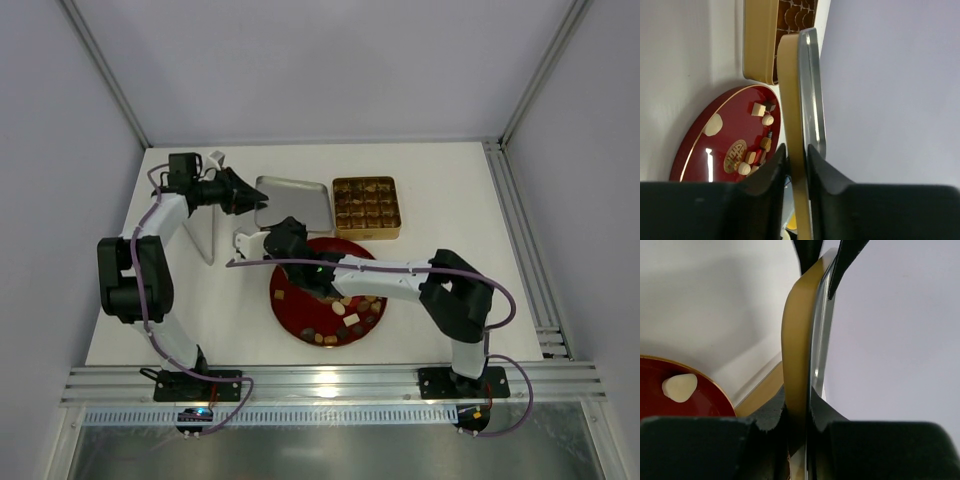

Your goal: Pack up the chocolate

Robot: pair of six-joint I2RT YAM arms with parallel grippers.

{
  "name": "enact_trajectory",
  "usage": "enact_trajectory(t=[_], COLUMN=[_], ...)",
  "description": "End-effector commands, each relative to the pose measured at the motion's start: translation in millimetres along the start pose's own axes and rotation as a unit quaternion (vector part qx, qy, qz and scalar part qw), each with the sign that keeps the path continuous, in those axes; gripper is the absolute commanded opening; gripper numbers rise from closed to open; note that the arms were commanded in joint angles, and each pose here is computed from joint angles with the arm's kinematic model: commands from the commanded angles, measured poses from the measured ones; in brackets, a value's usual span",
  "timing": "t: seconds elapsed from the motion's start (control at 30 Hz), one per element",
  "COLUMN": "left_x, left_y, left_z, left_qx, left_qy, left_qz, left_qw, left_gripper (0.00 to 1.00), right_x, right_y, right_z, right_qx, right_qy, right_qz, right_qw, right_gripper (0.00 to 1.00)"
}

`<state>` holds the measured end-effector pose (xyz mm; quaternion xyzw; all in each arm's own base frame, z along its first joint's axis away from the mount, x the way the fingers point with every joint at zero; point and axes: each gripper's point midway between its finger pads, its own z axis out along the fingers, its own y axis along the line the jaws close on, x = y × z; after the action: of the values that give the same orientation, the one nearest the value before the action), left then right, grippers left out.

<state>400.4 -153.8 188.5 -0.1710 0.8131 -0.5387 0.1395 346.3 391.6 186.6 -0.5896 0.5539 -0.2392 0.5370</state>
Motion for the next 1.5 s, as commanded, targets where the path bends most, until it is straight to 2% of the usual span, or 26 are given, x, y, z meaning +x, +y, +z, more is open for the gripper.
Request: enact_trajectory(t=[0.0, 0.13, 0.17, 0.33, 0.63, 0.77, 0.9, 1.0, 1.03, 1.1, 1.13, 1.17, 1.23, 1.27, 1.3, 1.33, 1.37, 1.4, 1.47], left_x=[6, -1, -2, -22, -73, -98, -113, -118, -117, -119, -117, -117, -114, -113, -111, -106, -104, -101, -93], left_y=[-30, -38, -39, -67, -111, -143, -156, -156, -156, -151, -145, -143, -131, -128, -124, -120, -115, -110, -100], left_z=[-11, -12, -13, -20, -38, -57, -68, -70, -70, -70, -68, -67, -61, -59, -55, -47, -41, -36, -17], left_qx=[0.027, 0.027, 0.027, 0.033, 0.043, 0.064, 0.070, 0.065, 0.063, 0.055, 0.050, 0.048, 0.038, 0.034, 0.029, 0.024, 0.015, 0.006, -0.015], left_qy=[0.003, -0.008, -0.012, -0.045, -0.115, -0.147, -0.169, -0.183, -0.185, -0.192, -0.191, -0.191, -0.186, -0.184, -0.180, -0.172, -0.166, -0.161, -0.145], left_qz=[0.052, 0.061, 0.064, 0.096, 0.122, 0.142, 0.145, 0.145, 0.145, 0.143, 0.138, 0.143, 0.134, 0.138, 0.138, 0.137, 0.144, 0.148, 0.148], left_qw=[0.998, 0.998, 0.998, 0.994, 0.985, 0.977, 0.972, 0.970, 0.970, 0.969, 0.971, 0.970, 0.973, 0.973, 0.974, 0.975, 0.975, 0.976, 0.978], left_gripper=[0.26, 0.44, 0.53, 0.71, 0.77, 0.77, 0.77, 0.76, 0.76, 0.76, 0.76, 0.76, 0.76, 0.76, 0.76, 0.76, 0.76, 0.76, 0.76], right_x=[-8, -8, -8, -7, -3, 4, 19, 30, 23, 46, 34, 56, 65, 59, 79, 85, 76, 98, 105], right_y=[-65, -72, -74, -78, -98, -108, -113, -133, -136, -156, -157, -171, -180, -180, -190, -190, -194, -195, -198], right_z=[-10, -15, -16, -22, -44, -52, -58, -61, -63, -63, -67, -64, -65, -70, -61, -59, -64, -53, -48], right_qx=[0.089, 0.094, 0.095, 0.088, 0.071, 0.047, 0.003, -0.035, -0.063, -0.075, -0.121, -0.118, -0.148, -0.190, -0.193, -0.211, -0.252, -0.260, -0.285], right_qy=[-0.014, -0.013, -0.014, -0.015, -0.021, -0.026, -0.017, -0.038, -0.064, -0.071, -0.108, -0.103, -0.126, -0.154, -0.153, -0.159, -0.197, -0.180, -0.207], right_qz=[0.083, 0.092, 0.099, 0.115, 0.191, 0.233, 0.276, 0.365, 0.407, 0.463, 0.480, 0.531, 0.576, 0.591, 0.636, 0.653, 0.654, 0.700, 0.717], right_qw=[0.992, 0.991, 0.990, 0.989, 0.979, 0.971, 0.961, 0.930, 0.909, 0.881, 0.862, 0.833, 0.794, 0.769, 0.732, 0.710, 0.685, 0.640, 0.601], right_gripper=[0.04, 0.04, 0.04, 0.04, 0.04, 0.04, 0.04, 0.04, 0.04, 0.04, 0.04, 0.04, 0.04, 0.04, 0.04, 0.04, 0.04, 0.04, 0.04])
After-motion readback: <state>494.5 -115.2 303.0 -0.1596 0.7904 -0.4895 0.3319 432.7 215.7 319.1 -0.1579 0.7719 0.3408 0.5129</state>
